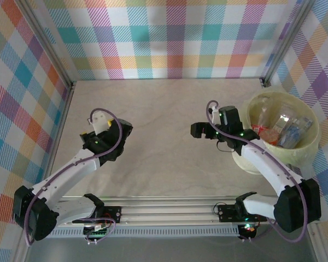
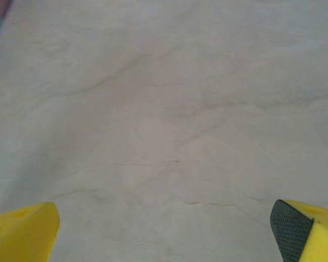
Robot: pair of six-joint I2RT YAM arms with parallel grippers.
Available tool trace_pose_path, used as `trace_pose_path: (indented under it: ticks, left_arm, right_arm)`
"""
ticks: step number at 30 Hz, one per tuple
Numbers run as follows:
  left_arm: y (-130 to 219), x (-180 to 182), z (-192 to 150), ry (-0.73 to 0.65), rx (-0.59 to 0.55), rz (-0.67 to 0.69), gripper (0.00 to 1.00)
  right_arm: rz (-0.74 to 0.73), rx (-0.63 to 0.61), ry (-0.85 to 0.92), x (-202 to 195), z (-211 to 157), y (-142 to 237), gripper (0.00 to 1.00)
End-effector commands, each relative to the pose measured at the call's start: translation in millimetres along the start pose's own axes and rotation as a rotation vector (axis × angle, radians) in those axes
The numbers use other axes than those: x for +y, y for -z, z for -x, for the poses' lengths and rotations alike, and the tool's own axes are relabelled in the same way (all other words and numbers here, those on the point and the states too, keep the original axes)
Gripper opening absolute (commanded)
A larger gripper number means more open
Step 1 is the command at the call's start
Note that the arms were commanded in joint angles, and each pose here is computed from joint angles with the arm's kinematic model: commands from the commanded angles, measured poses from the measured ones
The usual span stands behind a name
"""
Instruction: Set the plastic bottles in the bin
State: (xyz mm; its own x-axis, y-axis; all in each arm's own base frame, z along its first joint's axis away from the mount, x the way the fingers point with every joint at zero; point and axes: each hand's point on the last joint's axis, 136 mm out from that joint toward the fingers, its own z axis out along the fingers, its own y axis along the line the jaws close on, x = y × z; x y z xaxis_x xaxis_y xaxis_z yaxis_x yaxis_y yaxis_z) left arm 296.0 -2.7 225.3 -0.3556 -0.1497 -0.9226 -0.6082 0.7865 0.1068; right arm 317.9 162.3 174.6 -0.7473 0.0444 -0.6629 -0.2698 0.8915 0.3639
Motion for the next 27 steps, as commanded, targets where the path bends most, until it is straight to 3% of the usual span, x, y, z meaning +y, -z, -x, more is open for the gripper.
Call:
trace_pose_path:
  ticks: [1,5,7,10,13,20,25,27]
  left_arm:
    - [-23.1,24.0,-6.4,-0.035,-0.02,0.088,1.0]
    - [-55.2,21.2,-35.5,-0.007,0.033,0.044,1.0]
    - [-68.5,16.7,-42.6,-0.019,0.003,0.022,1.0]
    - [-86.2,-2.5,-52.1,-0.014,-0.024,-0.102,1.0]
    - [-103.3,-22.7,-67.1,-0.014,0.04,-0.204,1.0]
    - [-122.1,-53.0,-73.1,-0.096,0.002,-0.299,1.0]
    - [-122.9,-71.3,-90.3,-0.088,-0.011,-0.47,1.0]
    - [-124.6,-70.1,-93.7,-0.068,-0.057,-0.475,1.0]
  right_arm:
    - [-0.121,-0.138,0.056,-23.6,19.9,0.8,1.0]
    - [-0.219,-0.121,0.076,-54.5,10.1,-6.2,1.0]
    - [-0.253,-0.126,0.06,-73.8,8.0,-9.7,1.0]
    - [-0.282,-0.136,0.026,-100.1,9.5,-13.1,1.0]
    - [-0.306,-0.143,0.004,-124.5,14.1,-17.8,1.0]
    - [-0.328,-0.193,0.041,-158.2,24.1,-37.2,1.0]
    - [-0.338,-0.242,0.094,-167.3,26.4,-44.2,1.0]
    - [-0.327,-0.28,0.121,-167.2,24.8,-44.0,1.0]
